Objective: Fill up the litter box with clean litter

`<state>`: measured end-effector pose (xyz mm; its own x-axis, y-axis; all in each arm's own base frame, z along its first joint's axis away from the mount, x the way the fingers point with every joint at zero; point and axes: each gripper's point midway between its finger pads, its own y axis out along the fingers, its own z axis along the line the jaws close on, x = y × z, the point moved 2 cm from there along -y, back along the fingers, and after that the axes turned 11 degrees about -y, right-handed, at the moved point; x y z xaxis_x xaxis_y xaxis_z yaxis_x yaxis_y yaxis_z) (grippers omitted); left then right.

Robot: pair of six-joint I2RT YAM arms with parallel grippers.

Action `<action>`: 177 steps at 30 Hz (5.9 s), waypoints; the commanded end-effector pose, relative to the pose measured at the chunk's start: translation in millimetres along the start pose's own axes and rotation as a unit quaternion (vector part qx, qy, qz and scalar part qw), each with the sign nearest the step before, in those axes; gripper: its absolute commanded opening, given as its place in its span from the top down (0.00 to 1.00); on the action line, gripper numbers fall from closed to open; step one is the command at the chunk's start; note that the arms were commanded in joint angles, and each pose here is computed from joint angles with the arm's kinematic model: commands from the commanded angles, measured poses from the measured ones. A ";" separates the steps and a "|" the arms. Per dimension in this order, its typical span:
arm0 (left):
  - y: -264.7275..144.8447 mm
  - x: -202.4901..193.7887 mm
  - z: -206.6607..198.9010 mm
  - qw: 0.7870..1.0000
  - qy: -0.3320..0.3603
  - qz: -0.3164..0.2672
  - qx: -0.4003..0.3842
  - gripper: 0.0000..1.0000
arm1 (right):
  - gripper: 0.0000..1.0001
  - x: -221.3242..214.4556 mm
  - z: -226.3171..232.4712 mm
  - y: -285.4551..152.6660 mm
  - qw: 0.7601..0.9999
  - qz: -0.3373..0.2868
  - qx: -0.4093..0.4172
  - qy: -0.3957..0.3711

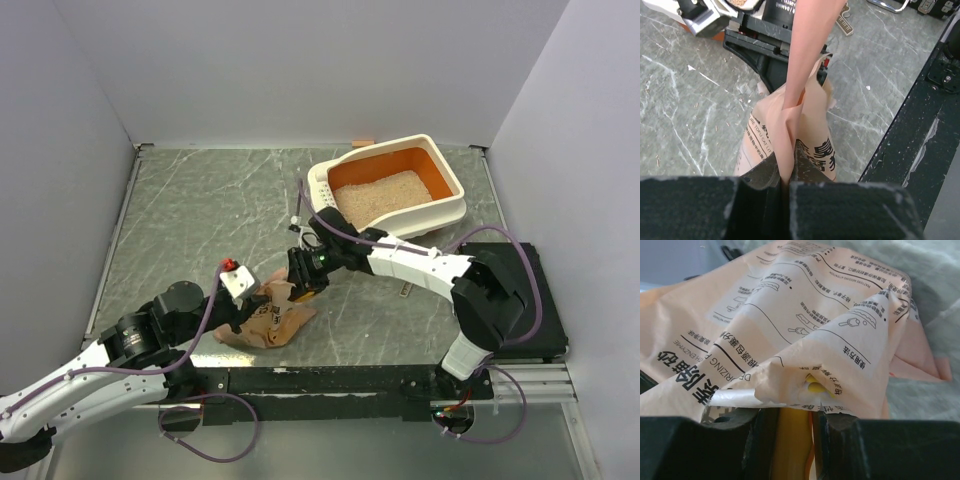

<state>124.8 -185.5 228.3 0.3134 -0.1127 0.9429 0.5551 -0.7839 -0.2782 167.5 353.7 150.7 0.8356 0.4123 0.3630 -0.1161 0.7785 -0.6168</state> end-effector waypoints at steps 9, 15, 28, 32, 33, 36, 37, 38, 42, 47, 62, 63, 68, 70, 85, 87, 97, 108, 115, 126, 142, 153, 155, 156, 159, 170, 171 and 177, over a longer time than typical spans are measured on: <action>-4.0 50.4 -20.8 0.994 -0.005 -0.092 -0.050 0.99 | 1.00 -12.7 16.4 15.5 0.984 -0.079 0.156 0.037; -2.7 49.7 -20.9 0.995 -0.006 -0.090 -0.050 0.99 | 1.00 -18.4 13.6 -2.2 0.977 -0.117 0.167 0.057; -0.8 47.5 -20.7 0.995 -0.005 -0.084 -0.049 0.99 | 1.00 -24.7 18.4 -54.0 0.964 -0.195 0.173 0.057; -0.5 46.9 -20.0 0.995 -0.004 -0.084 -0.047 0.99 | 1.00 -30.6 21.2 -63.4 0.957 -0.208 0.192 0.062; -0.4 47.4 -19.5 0.995 -0.004 -0.085 -0.046 0.99 | 1.00 -29.2 23.0 -66.7 0.954 -0.217 0.198 0.057; -1.5 47.9 -18.8 0.995 -0.005 -0.088 -0.044 0.99 | 1.00 -34.9 23.6 -72.8 0.951 -0.226 0.205 0.057; -1.2 47.3 -18.7 0.995 -0.005 -0.087 -0.044 0.99 | 1.00 -38.0 24.0 -75.0 0.950 -0.228 0.208 0.055; -1.2 47.3 -18.6 0.995 -0.004 -0.087 -0.044 0.99 | 1.00 -38.8 24.4 -77.1 0.948 -0.230 0.212 0.060; 0.0 46.3 -18.1 0.995 -0.004 -0.085 -0.042 0.99 | 1.00 -45.1 28.2 -85.7 0.942 -0.243 0.224 0.056; 0.6 45.8 -16.1 0.996 -0.004 -0.086 -0.035 0.99 | 1.00 -55.2 28.4 -94.9 0.939 -0.255 0.222 0.054; -2.1 49.3 -7.8 0.995 -0.007 -0.102 -0.011 0.99 | 1.00 -79.9 13.8 -121.8 0.930 -0.309 0.186 0.072; -2.4 49.7 -7.2 0.995 -0.006 -0.104 -0.009 0.99 | 1.00 -82.2 13.4 -123.3 0.929 -0.312 0.184 0.075; -2.5 49.7 -7.0 0.994 -0.007 -0.104 -0.009 0.99 | 1.00 -84.0 6.8 -129.7 0.918 -0.338 0.178 0.106; -2.5 49.8 -6.5 0.994 -0.007 -0.105 -0.007 0.99 | 1.00 -87.5 6.2 -130.4 0.915 -0.341 0.182 0.119; -2.1 49.2 -6.5 0.995 -0.007 -0.102 -0.007 0.99 | 1.00 -85.0 0.4 -142.2 0.878 -0.381 0.201 0.212; -2.1 49.5 -6.8 0.995 -0.006 -0.103 -0.008 0.99 | 1.00 -85.9 0.8 -144.4 0.873 -0.386 0.203 0.217; -1.8 49.3 -4.8 0.994 -0.007 -0.105 -0.002 0.99 | 1.00 -79.5 3.6 -154.3 0.855 -0.414 0.219 0.222; -2.3 50.4 -2.2 0.994 -0.010 -0.106 0.007 0.99 | 1.00 -75.0 21.4 -166.4 0.856 -0.414 0.238 0.198; -2.6 50.6 4.3 0.994 -0.014 -0.107 0.028 0.99 | 1.00 -77.8 32.7 -182.7 0.855 -0.431 0.222 0.183; -11.7 57.2 28.8 0.986 -0.033 -0.124 0.109 0.99 | 1.00 -63.1 41.6 -219.2 0.820 -0.510 0.191 0.175; -18.3 62.3 27.6 0.984 -0.036 -0.139 0.104 0.99 | 1.00 -0.4 -8.8 -243.8 0.700 -0.646 0.159 0.260; -17.4 61.5 27.1 0.985 -0.035 -0.137 0.102 0.99 | 1.00 48.8 -56.3 -258.9 0.640 -0.715 0.058 0.275; -17.1 60.2 28.8 0.984 -0.036 -0.134 0.108 0.99 | 1.00 60.1 -65.5 -261.7 0.647 -0.709 0.019 0.280; -17.1 60.6 29.0 0.984 -0.036 -0.134 0.109 0.99 | 1.00 63.5 -68.2 -261.8 0.657 -0.705 -0.005 0.266; -16.7 60.3 29.5 0.984 -0.036 -0.131 0.112 0.99 | 1.00 75.2 -83.5 -273.0 0.679 -0.683 -0.117 0.243; -17.6 60.7 32.6 0.983 -0.042 -0.127 0.124 0.99 | 1.00 96.2 -125.2 -301.0 0.759 -0.522 -0.358 0.152; -17.8 60.6 32.5 0.983 -0.042 -0.127 0.124 0.99 | 1.00 92.5 -129.8 -300.5 0.765 -0.505 -0.369 0.155; -19.7 61.8 32.8 0.983 -0.044 -0.128 0.125 0.99 | 1.00 99.7 -135.9 -316.3 0.781 -0.442 -0.429 0.105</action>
<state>152.2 -160.9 235.8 0.2804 -0.0239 0.9596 0.7456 -0.6242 -0.2334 358.8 93.2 262.8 0.4382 -0.4387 0.7846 0.8877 0.0737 -0.4545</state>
